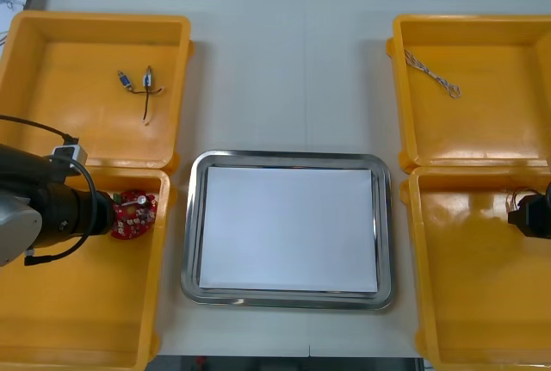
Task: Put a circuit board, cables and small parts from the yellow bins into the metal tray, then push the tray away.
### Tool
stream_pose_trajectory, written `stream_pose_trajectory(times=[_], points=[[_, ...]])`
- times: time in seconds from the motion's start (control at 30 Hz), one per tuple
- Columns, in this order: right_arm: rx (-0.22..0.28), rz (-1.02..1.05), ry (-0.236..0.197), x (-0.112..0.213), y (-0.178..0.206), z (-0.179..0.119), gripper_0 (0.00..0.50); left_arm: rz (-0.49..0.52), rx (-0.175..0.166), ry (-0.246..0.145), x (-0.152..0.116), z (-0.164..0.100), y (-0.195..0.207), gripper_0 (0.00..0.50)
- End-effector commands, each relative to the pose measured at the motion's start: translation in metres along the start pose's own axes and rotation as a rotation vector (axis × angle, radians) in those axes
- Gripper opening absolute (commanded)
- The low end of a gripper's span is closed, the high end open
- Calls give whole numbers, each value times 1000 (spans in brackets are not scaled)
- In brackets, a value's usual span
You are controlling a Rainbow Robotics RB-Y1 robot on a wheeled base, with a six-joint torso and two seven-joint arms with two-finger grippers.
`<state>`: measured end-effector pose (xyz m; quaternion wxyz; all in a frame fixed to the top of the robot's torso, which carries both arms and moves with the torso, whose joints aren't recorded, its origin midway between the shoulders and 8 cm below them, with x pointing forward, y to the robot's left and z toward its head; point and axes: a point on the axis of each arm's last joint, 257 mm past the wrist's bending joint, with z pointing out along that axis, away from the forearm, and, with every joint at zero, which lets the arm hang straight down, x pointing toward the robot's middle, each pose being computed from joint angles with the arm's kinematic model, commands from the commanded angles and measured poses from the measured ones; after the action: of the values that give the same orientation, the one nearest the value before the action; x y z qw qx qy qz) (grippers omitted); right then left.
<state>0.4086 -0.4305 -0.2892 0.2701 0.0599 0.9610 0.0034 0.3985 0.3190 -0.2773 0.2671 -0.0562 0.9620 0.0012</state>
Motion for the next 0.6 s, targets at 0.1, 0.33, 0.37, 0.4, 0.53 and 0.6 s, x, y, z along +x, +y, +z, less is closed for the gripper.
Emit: stream_pose_trajectory(times=[0.1, 0.33, 0.37, 0.4, 0.53, 0.6], points=[[22, -49, -2, 3, -10, -1, 500, -44, 1, -37, -16, 0, -6, 500], [22, -43, -20, 9, -10, 5, 500, -45, -4, -43, -16, 7, -4, 500], [21, -41, -20, 10, -10, 6, 500, -45, -5, -46, -17, 7, -4, 500], [18, -36, -21, 12, -10, 7, 500, -46, -6, -45, -17, 7, -3, 500], [9, -31, -17, 16, -6, 9, 500, -47, -4, -46, -17, 7, -4, 500], [5, -25, -15, 17, -5, 10, 500, -50, -4, -46, -17, 7, -4, 500]])
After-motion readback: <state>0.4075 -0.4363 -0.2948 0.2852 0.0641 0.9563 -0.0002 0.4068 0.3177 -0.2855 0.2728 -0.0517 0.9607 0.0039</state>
